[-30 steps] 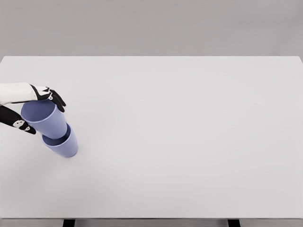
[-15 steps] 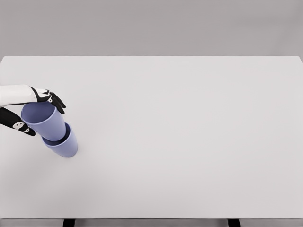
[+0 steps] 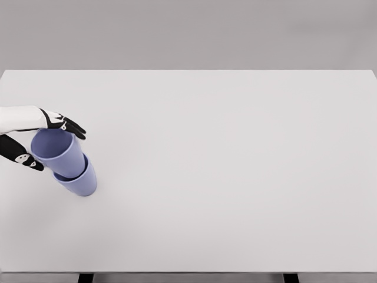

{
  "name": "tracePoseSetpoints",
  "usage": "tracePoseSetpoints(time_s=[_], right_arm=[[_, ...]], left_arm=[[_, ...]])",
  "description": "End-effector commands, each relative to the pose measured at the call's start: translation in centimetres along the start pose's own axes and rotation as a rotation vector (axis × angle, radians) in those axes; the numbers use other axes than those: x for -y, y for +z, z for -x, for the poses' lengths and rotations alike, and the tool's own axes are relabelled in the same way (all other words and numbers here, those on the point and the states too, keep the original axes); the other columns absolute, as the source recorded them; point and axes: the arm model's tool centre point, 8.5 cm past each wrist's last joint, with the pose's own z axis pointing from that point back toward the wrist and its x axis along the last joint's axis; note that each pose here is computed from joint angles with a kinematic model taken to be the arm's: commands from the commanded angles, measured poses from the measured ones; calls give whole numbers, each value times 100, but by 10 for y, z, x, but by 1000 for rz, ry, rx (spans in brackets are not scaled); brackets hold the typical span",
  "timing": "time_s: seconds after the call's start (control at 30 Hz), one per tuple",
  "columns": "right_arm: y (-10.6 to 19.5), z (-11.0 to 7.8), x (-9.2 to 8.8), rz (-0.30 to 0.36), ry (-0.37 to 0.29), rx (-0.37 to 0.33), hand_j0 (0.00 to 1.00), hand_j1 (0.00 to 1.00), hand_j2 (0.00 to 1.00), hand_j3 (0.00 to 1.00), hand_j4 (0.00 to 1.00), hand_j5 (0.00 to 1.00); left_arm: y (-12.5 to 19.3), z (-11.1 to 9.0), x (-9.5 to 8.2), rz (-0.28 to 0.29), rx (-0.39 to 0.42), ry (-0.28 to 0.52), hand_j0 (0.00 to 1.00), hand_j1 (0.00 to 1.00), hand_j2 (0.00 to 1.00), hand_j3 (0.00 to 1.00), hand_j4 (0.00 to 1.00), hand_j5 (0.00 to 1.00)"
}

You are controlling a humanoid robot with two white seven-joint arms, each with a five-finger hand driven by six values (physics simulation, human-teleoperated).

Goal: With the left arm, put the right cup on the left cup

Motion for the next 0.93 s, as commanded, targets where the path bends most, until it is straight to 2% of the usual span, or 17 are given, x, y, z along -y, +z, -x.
tracePoseSetpoints(time_s=[0.0,0.2,0.27,0.37,0.4,0.53,0.57,0.63,0.77,0.9], right_arm=[[0,0,0,-1,1,0,100,100,100,100,100,100],[0,0,0,-1,1,0,100,100,100,100,100,100],[0,0,0,-1,1,0,100,100,100,100,100,100],[0,0,0,-1,1,0,100,100,100,100,100,100],[0,0,0,-1,1,0,100,100,100,100,100,100],[0,0,0,-1,1,0,100,100,100,100,100,100],[0,1,0,-1,0,-2,100,100,100,100,100,100],[0,0,0,-1,1,0,100,100,100,100,100,100],[0,0,0,-1,1,0,100,100,100,100,100,100],[0,0,0,-1,1,0,100,100,100,100,100,100]], left_arm=[[0,0,-1,-6,1,3,100,100,100,100,100,100],[2,-2,-2,-9,3,3,100,100,100,100,100,100],[6,-10,-9,-21,11,-12,100,100,100,100,100,100],[34,-32,-21,-52,2,-34,100,100,100,100,100,100],[42,-42,-35,-94,16,-51,100,100,100,100,100,100],[53,-73,-75,-189,71,-142,100,100,100,100,100,100],[40,-80,-85,-206,124,-172,100,100,100,100,100,100],[11,-89,-93,-212,223,-187,100,100,100,100,100,100],[-40,-103,-96,-206,386,-180,100,100,100,100,100,100],[-71,-115,-95,-193,483,-170,100,100,100,100,100,100]])
